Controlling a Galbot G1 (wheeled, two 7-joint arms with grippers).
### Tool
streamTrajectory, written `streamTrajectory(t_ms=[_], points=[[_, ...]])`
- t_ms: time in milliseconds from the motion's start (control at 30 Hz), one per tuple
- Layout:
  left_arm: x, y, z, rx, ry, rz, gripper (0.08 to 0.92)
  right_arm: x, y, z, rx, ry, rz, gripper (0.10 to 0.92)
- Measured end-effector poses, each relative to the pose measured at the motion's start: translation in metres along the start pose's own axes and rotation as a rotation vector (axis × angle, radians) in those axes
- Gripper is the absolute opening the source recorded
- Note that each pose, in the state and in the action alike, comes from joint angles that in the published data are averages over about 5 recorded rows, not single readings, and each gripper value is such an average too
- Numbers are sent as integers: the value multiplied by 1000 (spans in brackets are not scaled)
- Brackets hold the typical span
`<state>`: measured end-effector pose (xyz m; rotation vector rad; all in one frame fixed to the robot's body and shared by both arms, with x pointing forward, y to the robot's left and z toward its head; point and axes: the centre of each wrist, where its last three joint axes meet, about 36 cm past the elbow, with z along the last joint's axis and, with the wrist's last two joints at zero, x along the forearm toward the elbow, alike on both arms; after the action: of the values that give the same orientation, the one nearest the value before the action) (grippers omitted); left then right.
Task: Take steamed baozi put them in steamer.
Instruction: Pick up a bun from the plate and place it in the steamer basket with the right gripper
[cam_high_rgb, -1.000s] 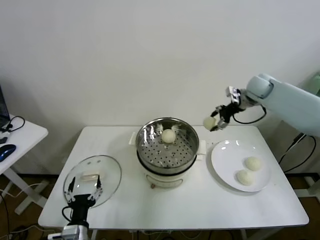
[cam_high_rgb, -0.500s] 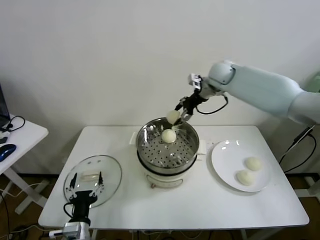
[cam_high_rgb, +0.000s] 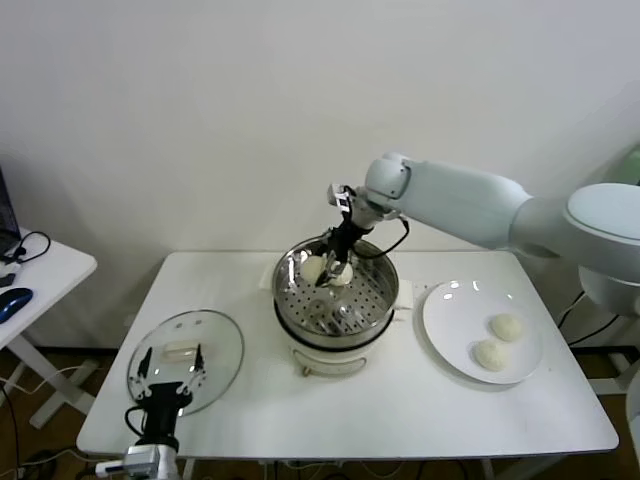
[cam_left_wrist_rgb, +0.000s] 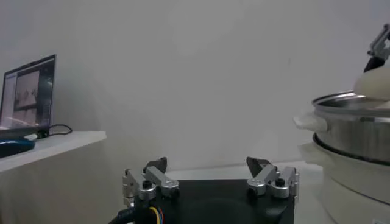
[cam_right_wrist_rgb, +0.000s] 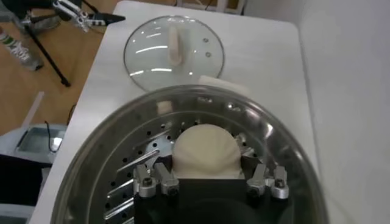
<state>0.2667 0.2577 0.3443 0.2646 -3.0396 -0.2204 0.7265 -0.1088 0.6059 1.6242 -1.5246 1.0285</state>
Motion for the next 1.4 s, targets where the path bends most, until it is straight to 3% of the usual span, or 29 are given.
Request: streamTrajectory(t_ms=[300,967,1200,1400], points=[[0,0,2,2,6,-1,823,-29,5,-2,12,20,-37,721],[0,-1,4,4,6,2,823,-45,7,3,29,51,-38,721],[1,-2,4,6,7,3,823,-48,8,4,39,49,-29,808],[1,-2,4,6,8,2,823,-41,8,3,48,37,-24,822]])
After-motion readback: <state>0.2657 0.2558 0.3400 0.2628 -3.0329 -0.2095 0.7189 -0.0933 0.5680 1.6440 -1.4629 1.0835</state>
